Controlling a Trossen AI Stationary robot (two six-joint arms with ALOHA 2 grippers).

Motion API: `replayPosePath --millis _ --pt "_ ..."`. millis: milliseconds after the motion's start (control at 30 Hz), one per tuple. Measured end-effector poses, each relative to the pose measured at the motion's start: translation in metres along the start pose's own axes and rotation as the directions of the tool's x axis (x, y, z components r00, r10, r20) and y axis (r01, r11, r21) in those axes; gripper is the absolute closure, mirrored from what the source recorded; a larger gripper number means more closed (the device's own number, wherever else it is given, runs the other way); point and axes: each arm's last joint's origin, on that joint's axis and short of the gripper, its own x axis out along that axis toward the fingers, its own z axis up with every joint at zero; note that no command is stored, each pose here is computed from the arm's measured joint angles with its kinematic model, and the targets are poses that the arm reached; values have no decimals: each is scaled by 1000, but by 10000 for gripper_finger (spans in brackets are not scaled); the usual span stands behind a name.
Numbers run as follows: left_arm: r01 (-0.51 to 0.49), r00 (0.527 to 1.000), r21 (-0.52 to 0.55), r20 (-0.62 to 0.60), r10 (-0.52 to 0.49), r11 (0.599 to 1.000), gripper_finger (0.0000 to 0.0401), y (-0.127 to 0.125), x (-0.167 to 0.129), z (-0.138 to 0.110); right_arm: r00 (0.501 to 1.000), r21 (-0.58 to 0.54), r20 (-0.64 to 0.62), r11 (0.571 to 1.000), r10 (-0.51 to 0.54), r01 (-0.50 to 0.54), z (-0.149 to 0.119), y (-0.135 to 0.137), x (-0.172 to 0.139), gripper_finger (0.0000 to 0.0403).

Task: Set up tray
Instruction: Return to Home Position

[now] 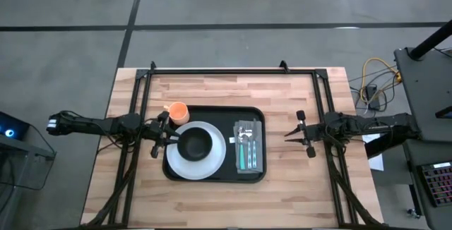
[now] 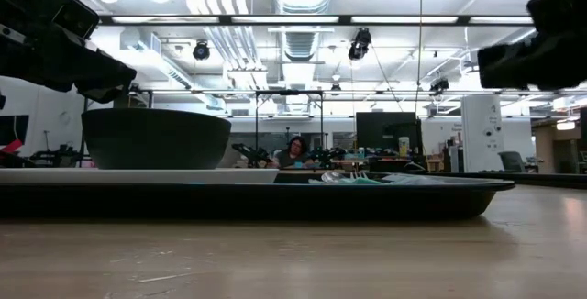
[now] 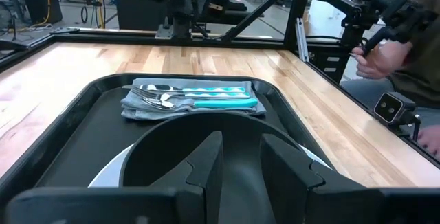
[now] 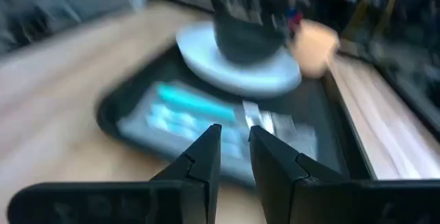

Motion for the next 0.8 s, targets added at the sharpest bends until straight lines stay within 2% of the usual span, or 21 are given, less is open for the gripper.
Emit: replayPosePath --millis 67,133,200,267,533,800 --pt "0 1000 0 0 0 1000 321 0 0 0 994 -20 97 999 47 -45 1 1 3 335" --pt "0 1000 0 0 0 1000 321 0 0 0 972 -57 191 990 137 -129 2 4 4 335" --pt "0 1000 0 0 0 1000 321 0 0 0 947 -95 221 971 234 -218 4 7 3 335" --pt "0 1000 0 0 0 1000 321 0 0 0 933 -110 227 959 279 -260 4 8 2 335" --pt "0 1000 0 0 0 1000 321 0 0 0 945 -67 177 961 276 -269 0 8 5 335" --pt "0 1000 0 0 0 1000 321 0 0 0 949 -46 183 966 257 -253 1 8 5 335"
